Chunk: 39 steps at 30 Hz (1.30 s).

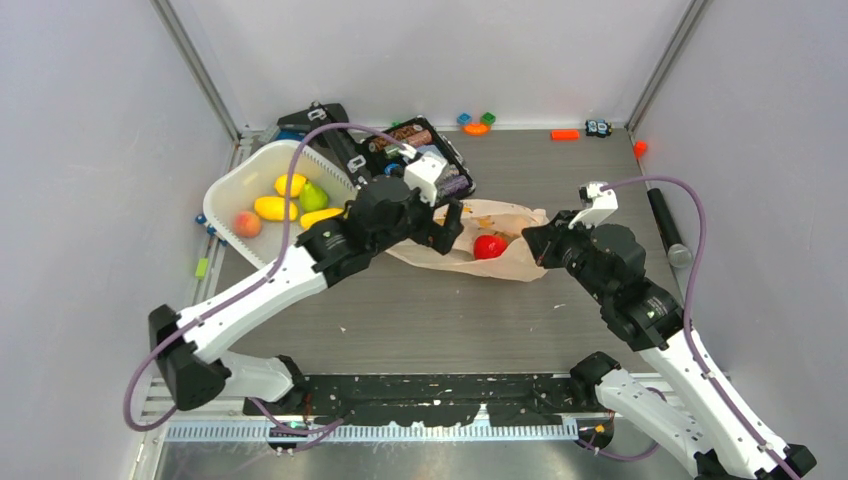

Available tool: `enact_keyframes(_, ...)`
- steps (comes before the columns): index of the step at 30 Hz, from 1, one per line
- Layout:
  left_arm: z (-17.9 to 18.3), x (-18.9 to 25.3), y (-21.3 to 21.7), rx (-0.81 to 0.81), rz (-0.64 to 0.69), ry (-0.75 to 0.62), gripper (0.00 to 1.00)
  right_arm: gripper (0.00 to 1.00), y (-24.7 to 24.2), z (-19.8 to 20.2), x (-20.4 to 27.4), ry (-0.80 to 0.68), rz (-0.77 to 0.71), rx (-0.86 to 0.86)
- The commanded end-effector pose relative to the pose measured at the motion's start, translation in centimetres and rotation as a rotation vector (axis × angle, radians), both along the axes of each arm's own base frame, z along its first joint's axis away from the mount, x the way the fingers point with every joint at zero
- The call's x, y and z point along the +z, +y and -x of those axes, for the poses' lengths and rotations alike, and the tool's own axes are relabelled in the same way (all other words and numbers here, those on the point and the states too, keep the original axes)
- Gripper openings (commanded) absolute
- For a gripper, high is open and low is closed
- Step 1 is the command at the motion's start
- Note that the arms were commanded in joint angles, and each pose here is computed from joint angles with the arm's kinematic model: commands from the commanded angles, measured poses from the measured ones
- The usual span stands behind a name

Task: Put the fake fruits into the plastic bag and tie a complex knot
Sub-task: Place the fake fruit in the plastic bag, then pick up the fake fruit from the bin.

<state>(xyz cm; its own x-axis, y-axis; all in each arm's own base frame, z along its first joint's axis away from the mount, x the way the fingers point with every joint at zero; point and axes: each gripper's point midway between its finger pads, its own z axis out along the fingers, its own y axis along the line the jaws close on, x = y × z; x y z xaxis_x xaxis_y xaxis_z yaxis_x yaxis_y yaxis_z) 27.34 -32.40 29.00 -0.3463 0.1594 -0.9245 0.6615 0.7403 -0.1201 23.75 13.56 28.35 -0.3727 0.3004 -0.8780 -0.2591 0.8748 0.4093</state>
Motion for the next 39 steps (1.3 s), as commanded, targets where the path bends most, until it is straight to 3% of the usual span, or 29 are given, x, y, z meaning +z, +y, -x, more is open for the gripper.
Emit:
enact_keyframes(1, -0.1, 1.3, 5.5, 0.138, -0.109, -0.076, 0.99, 0.05, 0.1, -0.5, 1.5, -0.058, -0.033, -0.010)
enact_keyframes(8, -0.3, 1.2, 13.2, 0.311, -0.177, -0.080, 0.99, 0.05, 0.3, -0.5, 1.3, -0.055, -0.042, -0.006)
enact_keyframes(17, -1.3, 0.3, 21.9, 0.551, -0.159, -0.016, 0.99, 0.05, 0.0, -0.3, 1.2, -0.057, -0.042, -0.014)
enact_keyframes(25, -3.9, -1.7, 26.3, 0.685, -0.137, 0.085, 0.99, 0.05, -0.2, -0.1, 1.3, -0.060, -0.046, -0.017)
enact_keyframes(39, -12.7, -6.7, 31.1, 0.829, -0.114, 0.298, 0.89, 0.05, -0.5, 0.3, 1.4, -0.063, -0.047, -0.020)
